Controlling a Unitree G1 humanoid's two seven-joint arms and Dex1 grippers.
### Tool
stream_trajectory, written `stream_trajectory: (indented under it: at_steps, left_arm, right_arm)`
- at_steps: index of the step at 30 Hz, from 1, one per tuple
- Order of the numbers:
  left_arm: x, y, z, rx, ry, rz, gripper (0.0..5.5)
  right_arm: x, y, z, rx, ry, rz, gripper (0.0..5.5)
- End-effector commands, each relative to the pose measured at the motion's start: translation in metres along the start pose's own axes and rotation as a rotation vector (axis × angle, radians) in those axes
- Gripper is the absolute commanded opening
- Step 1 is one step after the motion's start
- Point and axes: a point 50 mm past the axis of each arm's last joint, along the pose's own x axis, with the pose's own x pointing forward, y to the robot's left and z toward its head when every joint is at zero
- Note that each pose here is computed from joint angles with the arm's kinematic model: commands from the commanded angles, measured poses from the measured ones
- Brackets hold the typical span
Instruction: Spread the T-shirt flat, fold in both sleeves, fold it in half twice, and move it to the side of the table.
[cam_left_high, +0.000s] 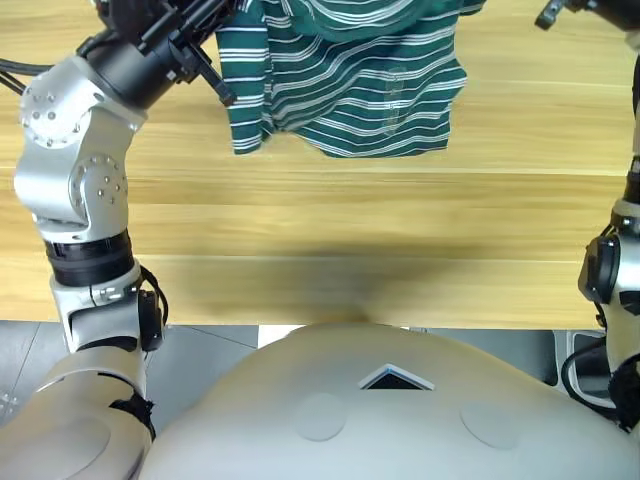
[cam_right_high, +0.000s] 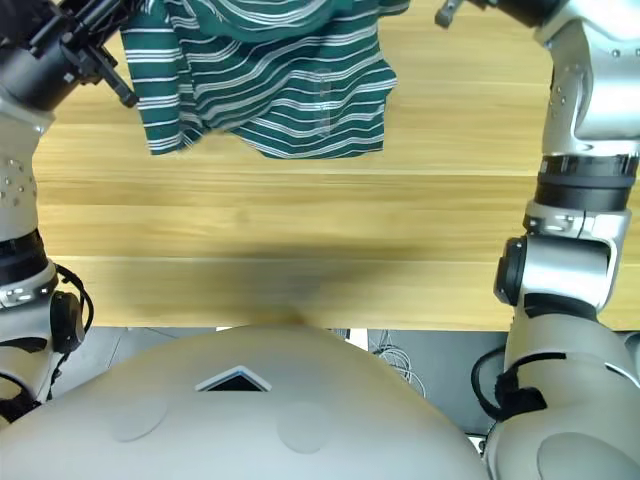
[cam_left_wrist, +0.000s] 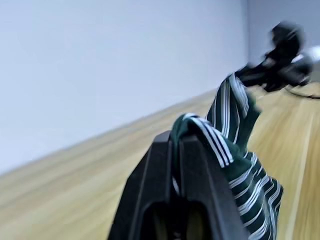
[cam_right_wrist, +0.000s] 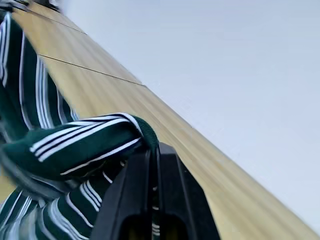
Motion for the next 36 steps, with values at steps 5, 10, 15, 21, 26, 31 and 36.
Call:
stream_trajectory:
  at_steps: [5,10,15,21,26,31,36]
  left_arm:
    - [0.031,0.117,0.272,0.415,-0.283,0.969,0.0]
    - [0.009,0.086,0.348,0.534,-0.489,1.034,0.0]
    - [0.06,0.091,0.295,0.545,-0.287,0.884,0.0]
    - [0.129,0.084,0.145,0.54,0.144,0.487,0.0]
    - [0.09,0.004,-0.126,0.287,0.64,-0.054,0.0]
    - [-0.085,-0.076,-0.194,0.023,0.614,-0.49,0.0]
    - [-0.122,-0.019,-0.07,0.135,0.327,-0.307,0.0]
  right_arm:
    - [0.032,-0.092,0.272,-0.526,-0.173,-0.799,0.04]
    - [0.016,-0.083,0.318,-0.574,-0.327,-0.844,0.04]
    - [0.07,-0.085,0.201,-0.509,-0.012,-0.638,0.04]
    - [0.096,-0.053,0.059,-0.294,0.219,-0.396,0.04]
    - [0.059,0.042,-0.114,0.029,0.381,-0.101,0.04]
    - [-0.077,0.097,-0.154,0.078,0.208,0.01,0.04]
    - [-0.12,0.07,-0.111,-0.023,0.132,-0.013,0.04]
